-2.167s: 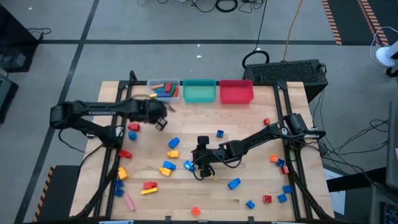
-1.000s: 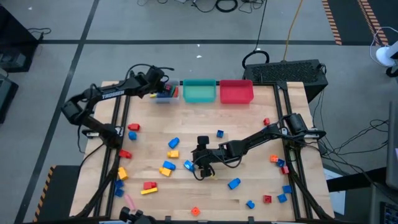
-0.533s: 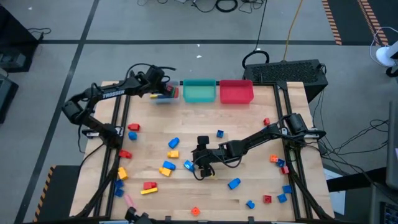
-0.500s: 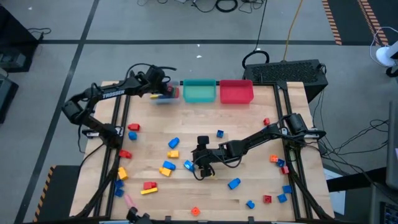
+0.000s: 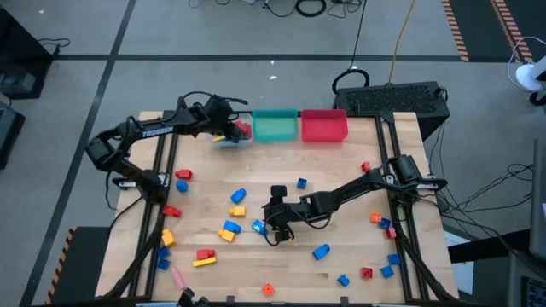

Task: Sort blocks by size
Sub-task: Put the dark blue block into the transparent bin, then put the yellow block into the transparent bin

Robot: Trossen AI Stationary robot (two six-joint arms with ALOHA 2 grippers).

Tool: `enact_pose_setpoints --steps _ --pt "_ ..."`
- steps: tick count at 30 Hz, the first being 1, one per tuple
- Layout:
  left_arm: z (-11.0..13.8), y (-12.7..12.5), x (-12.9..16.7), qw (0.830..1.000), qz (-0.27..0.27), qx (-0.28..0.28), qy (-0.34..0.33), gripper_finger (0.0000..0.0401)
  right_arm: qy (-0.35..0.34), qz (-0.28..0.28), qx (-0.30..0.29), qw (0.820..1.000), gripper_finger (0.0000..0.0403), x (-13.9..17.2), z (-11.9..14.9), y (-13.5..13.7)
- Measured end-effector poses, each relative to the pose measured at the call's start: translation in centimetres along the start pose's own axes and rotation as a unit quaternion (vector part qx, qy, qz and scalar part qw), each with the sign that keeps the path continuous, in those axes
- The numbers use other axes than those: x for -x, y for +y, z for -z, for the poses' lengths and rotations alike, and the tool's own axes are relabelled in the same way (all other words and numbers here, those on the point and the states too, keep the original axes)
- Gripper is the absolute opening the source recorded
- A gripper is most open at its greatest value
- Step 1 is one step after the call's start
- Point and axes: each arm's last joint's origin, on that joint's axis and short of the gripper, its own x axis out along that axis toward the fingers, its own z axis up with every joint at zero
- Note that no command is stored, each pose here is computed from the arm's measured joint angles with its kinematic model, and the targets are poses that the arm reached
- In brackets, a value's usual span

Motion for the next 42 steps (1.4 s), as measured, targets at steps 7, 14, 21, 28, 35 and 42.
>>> enact_pose_setpoints --steps 7,14,21,28,35,42 --pt "-0.4 0.1 2.0 1.0 -0.002 0.002 -0.026 0.0182 0.001 0.0 0.0 1.0 0.0194 0.0 0.0 0.0" --pt "-0.6 0.0 5.8 0.996 0.047 0.041 -0.062 0.0184 0.004 0.0 0.001 1.0 0.0194 0.0 0.1 0.0" --pt "0.7 -0.9 9.9 0.993 0.091 0.031 -0.067 0.0184 0.004 0.0 0.001 1.0 0.0194 0.0 0.1 0.0" --pt "4.3 -2.7 12.0 0.994 0.1 0.017 0.045 0.0184 0.003 0.0 0.0 1.0 0.0194 0.0 0.1 0.0" --pt "8.0 -5.0 13.0 0.981 0.08 0.034 0.172 0.0184 0.0 0.0 -0.001 1.0 0.0194 0.0 0.0 0.0" --pt "11.7 -7.9 15.0 0.965 0.073 0.053 0.246 0.0184 0.0 0.0 -0.005 1.0 0.0194 0.0 0.0 0.0"
